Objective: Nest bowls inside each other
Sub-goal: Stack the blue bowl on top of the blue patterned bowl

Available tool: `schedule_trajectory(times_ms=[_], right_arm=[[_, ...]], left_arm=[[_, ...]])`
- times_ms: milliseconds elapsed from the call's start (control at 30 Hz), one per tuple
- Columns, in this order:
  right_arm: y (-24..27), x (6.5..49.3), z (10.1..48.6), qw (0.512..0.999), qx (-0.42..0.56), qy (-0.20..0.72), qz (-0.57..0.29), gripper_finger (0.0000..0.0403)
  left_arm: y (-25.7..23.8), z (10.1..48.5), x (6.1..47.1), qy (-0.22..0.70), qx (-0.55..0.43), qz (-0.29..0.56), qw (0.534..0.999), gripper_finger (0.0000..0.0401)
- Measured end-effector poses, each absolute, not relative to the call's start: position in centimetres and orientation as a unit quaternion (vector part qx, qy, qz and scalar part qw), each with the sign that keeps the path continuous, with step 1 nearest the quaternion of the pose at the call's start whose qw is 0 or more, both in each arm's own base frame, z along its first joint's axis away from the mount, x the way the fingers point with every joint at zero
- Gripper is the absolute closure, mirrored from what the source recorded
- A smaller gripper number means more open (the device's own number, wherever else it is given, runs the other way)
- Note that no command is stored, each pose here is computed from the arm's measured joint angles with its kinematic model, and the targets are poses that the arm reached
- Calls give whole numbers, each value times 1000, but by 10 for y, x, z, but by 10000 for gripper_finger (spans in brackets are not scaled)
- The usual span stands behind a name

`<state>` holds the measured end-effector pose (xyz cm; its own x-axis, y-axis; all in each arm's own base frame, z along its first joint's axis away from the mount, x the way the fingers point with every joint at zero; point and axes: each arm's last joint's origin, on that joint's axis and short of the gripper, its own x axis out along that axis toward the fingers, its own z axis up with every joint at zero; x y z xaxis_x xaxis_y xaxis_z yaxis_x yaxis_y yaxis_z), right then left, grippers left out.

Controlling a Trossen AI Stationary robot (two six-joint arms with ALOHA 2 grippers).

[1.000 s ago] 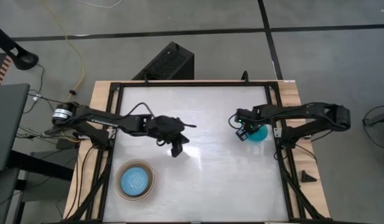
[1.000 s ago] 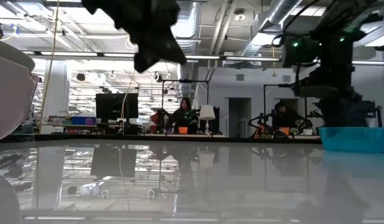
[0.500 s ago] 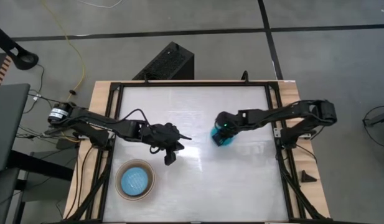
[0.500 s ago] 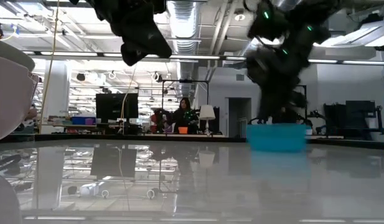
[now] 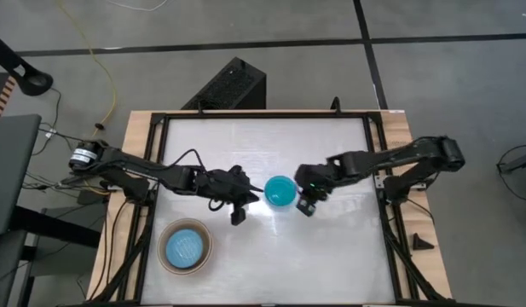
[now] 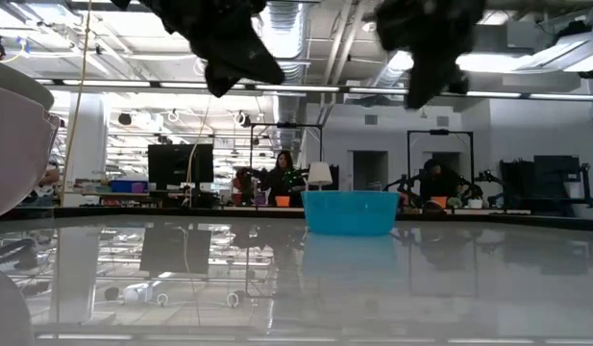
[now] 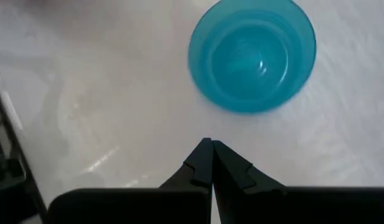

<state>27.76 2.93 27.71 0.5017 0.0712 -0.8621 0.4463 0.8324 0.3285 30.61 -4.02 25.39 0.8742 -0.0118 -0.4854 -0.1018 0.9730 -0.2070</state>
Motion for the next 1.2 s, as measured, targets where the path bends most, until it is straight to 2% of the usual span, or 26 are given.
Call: schedule_trajectory(times_ms=[200, 333, 533, 667, 800, 1200], right_arm=[[57, 236, 293, 839, 221, 479, -132, 372], [69, 211, 290, 843, 237, 459, -150, 372], [86, 181, 270, 824, 277, 468, -157, 372], [98, 167, 254, 810, 296, 481, -160, 372], [109, 157, 244, 799, 307, 492, -160, 372], [118, 152, 242, 811, 298, 474, -166, 372]], left_arm=[[-47, 239, 343, 147, -119, -25, 982, 397], [-51, 220, 365, 168, -112, -49, 978, 372], [-54, 209, 382, 239, -58, -60, 967, 285], [-53, 212, 383, 247, -3, -55, 967, 223], [-49, 208, 382, 265, 30, -25, 963, 183], [-42, 188, 371, 369, 146, -12, 918, 171]])
